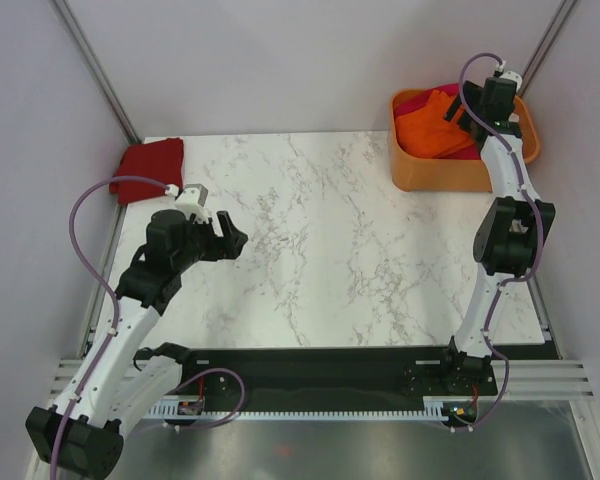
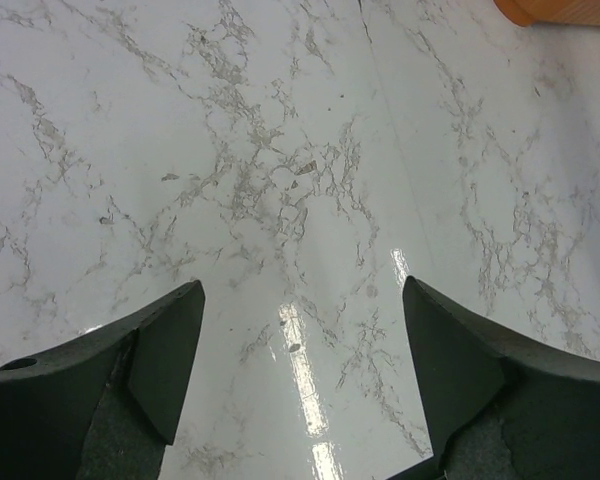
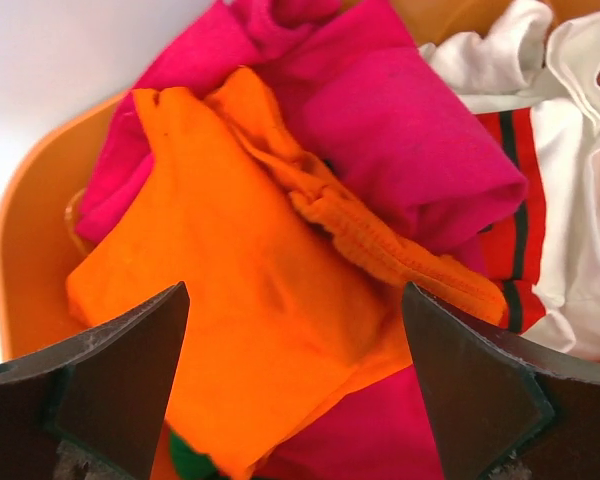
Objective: Fold and stack the t-shirts
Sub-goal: Grab the tshirt from the pile, then move the tshirt to the center of the board, then flatten the tshirt out
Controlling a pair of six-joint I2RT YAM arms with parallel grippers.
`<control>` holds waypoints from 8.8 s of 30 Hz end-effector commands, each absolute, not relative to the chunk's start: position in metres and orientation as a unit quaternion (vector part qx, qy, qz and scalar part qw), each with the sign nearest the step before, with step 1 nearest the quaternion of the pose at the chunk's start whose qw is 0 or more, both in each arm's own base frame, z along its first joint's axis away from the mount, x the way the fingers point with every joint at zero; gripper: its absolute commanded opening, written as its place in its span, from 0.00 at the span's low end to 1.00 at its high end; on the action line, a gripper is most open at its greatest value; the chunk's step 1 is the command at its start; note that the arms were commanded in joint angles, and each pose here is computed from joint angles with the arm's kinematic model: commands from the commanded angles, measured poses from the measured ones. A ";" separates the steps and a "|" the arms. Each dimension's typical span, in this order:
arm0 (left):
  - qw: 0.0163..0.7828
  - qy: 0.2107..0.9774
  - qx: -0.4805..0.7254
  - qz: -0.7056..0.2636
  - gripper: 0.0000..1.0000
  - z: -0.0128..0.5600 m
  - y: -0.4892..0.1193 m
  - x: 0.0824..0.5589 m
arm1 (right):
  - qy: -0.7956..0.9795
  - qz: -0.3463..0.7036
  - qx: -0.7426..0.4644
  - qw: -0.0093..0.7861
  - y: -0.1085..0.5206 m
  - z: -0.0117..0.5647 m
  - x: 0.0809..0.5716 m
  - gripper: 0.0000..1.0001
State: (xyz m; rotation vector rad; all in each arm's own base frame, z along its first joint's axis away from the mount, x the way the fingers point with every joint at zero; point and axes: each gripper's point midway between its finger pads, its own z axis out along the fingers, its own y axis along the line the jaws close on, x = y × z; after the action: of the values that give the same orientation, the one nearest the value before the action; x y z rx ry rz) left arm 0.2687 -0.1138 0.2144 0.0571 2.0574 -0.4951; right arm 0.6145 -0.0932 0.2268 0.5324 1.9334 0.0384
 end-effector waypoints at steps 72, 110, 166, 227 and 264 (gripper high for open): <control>0.488 0.856 0.000 -0.167 0.82 0.221 -0.106 0.279 | 0.864 0.148 -0.069 0.476 0.187 0.260 0.386 0.95; 0.321 0.945 0.022 -0.065 0.71 0.053 -0.216 0.531 | 0.886 0.135 -0.016 0.442 0.147 0.186 0.330 0.94; 0.752 0.435 0.148 -0.472 0.02 0.725 -0.230 0.252 | 0.828 0.169 0.037 0.534 0.128 0.294 0.307 0.98; 0.298 0.944 -0.126 -0.062 0.52 0.043 -0.134 0.333 | 0.932 0.227 -0.033 0.281 0.236 0.041 0.377 0.90; 0.337 0.929 -0.118 -0.099 0.02 0.107 -0.142 0.334 | 0.925 0.270 -0.020 0.267 0.243 0.029 0.380 0.37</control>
State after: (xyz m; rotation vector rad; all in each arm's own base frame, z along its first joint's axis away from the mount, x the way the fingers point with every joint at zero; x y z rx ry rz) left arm 0.3282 -0.1366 0.0816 -0.2921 2.4672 -0.2159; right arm 0.3746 0.2410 0.0277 -0.0695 2.5156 0.7112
